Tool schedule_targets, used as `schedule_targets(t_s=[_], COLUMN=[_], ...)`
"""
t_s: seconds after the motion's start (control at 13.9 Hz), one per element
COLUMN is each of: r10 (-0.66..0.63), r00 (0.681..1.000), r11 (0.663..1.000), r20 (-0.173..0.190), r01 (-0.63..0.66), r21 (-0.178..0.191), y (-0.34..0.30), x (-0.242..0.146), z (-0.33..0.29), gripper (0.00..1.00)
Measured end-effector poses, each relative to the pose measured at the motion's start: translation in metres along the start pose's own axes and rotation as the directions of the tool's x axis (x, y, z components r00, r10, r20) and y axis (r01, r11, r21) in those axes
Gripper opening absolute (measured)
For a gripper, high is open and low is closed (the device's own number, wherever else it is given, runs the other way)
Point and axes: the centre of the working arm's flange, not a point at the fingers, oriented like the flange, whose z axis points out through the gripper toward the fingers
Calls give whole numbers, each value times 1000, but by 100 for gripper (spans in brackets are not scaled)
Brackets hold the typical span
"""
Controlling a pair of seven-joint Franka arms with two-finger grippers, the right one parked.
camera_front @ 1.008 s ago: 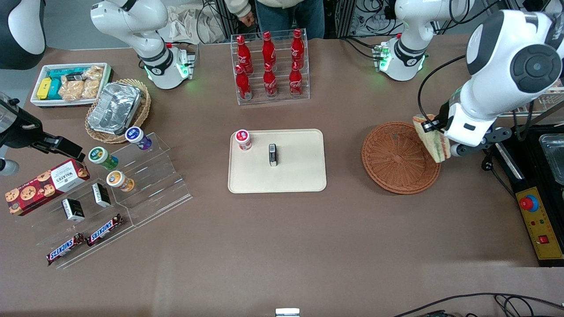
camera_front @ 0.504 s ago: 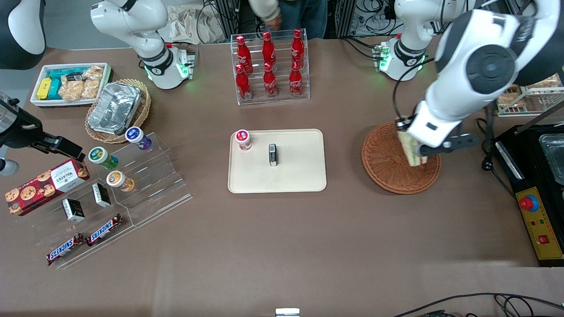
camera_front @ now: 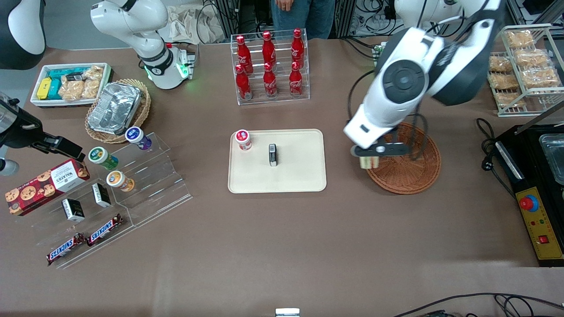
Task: Place sandwich from basket to tray
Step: 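Carry the sandwich over the white tray and lower it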
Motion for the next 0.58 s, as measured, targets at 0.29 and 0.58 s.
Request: schedule_targets(t_s=[0.29,0.58], r10=[13,30], r00=[999,999], r11=[996,996], r20=[-46,-29], r01=[-17,-33], r21=[-85,-86], y=[54,98], x=[14,9], z=[69,124], gripper=[15,15])
